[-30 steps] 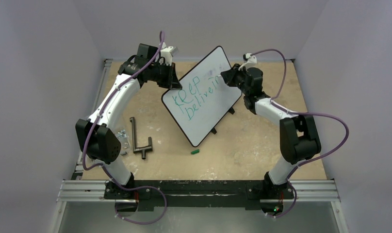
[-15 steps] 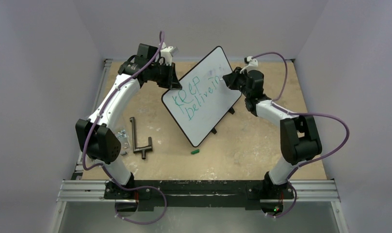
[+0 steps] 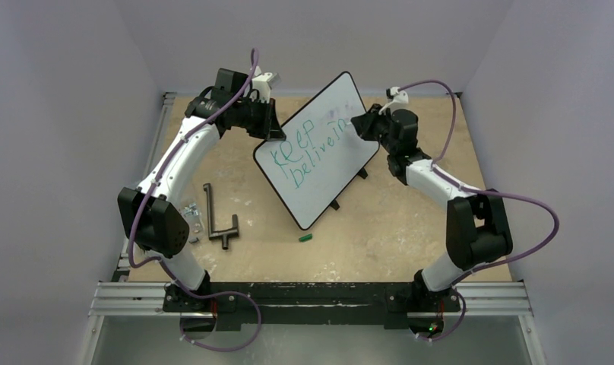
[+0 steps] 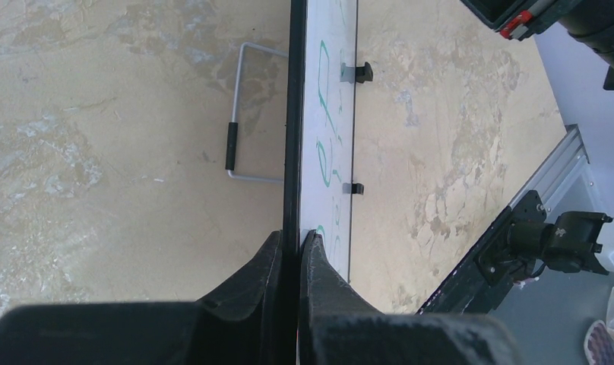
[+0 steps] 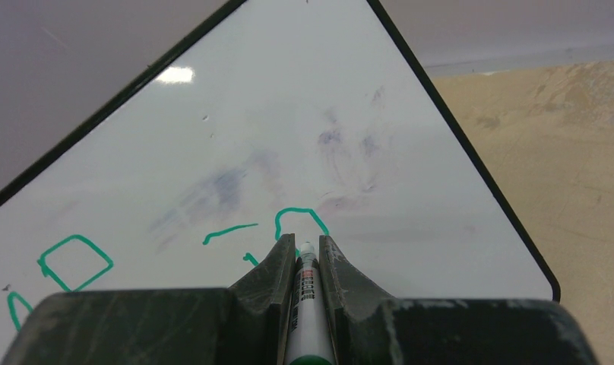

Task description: Write a sentence on the whiteboard

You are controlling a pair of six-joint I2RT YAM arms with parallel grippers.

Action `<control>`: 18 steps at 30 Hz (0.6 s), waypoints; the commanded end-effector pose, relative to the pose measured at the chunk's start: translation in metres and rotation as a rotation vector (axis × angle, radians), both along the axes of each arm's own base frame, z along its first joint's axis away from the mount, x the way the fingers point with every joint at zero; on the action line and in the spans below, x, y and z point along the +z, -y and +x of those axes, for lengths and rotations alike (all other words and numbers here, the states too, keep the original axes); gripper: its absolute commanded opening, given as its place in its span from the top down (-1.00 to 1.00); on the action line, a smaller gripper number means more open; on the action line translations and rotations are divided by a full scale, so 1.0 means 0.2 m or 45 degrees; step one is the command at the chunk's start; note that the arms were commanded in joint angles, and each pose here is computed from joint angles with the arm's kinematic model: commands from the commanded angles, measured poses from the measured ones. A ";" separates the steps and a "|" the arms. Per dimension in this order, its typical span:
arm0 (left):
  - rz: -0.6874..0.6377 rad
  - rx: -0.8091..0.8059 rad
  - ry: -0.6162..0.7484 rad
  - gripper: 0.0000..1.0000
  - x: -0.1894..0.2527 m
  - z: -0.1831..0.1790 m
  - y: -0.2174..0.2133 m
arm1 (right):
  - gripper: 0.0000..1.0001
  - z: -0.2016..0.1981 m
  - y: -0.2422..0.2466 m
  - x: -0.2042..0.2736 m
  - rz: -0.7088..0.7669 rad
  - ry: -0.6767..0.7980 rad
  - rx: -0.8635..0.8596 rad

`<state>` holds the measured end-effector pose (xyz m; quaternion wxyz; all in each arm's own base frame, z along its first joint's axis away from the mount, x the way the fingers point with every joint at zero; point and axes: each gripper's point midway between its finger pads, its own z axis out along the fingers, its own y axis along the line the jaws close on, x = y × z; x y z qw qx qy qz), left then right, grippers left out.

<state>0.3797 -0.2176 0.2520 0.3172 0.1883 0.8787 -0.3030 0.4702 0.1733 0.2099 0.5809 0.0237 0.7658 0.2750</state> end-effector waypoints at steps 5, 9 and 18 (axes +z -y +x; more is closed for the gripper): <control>0.275 0.149 0.126 1.00 -0.04 0.09 -0.23 | 1.00 0.05 0.09 0.23 0.007 0.142 -0.091; 0.272 0.149 0.132 1.00 -0.03 0.08 -0.23 | 1.00 0.10 0.10 0.23 0.006 0.139 -0.110; 0.274 0.150 0.134 1.00 -0.03 0.08 -0.24 | 1.00 0.18 0.10 0.23 0.013 0.146 -0.111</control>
